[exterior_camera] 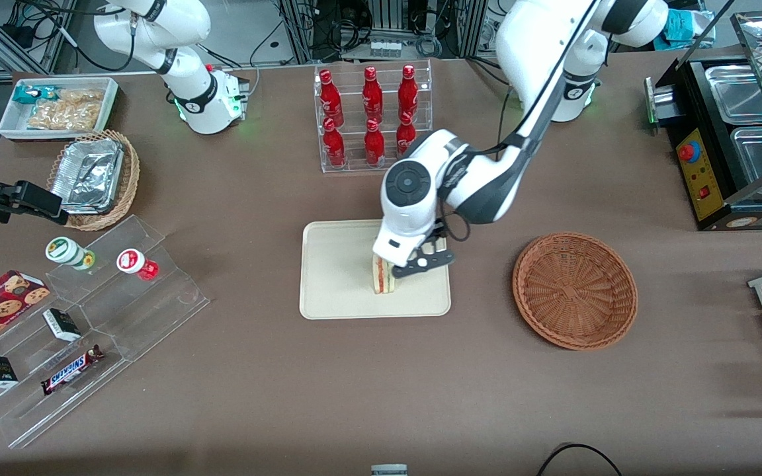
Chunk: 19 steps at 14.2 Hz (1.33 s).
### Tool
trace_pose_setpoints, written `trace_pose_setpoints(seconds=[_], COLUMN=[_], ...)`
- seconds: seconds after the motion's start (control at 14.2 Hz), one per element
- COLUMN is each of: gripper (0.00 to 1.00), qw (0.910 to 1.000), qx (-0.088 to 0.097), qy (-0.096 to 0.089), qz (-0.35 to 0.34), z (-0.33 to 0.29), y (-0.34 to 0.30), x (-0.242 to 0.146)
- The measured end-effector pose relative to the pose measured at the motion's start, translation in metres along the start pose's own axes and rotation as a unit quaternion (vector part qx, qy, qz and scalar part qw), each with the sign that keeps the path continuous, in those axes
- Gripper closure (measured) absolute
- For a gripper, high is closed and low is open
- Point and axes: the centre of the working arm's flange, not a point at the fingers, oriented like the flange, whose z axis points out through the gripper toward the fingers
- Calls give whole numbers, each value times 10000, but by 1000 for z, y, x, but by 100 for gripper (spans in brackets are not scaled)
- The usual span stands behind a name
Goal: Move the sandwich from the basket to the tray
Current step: 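Open the left gripper, release the sandwich, and raise the arm away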
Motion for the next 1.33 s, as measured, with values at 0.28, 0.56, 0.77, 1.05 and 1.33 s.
trace_pose_setpoints(seconds=[0.28, 0.56, 0.77, 1.05, 1.33], gripper=[0, 0, 0, 0, 0], qw=[9996, 9997, 9978, 9929, 9825], qx=[57, 89, 200, 184, -58], qy=[-71, -228, -493, -793, -879], qz=[-275, 99, 405, 872, 1641], z=[-17, -29, -42, -88, -131], y=[-70, -156, -217, -295, -360], x=[54, 87, 90, 93, 95])
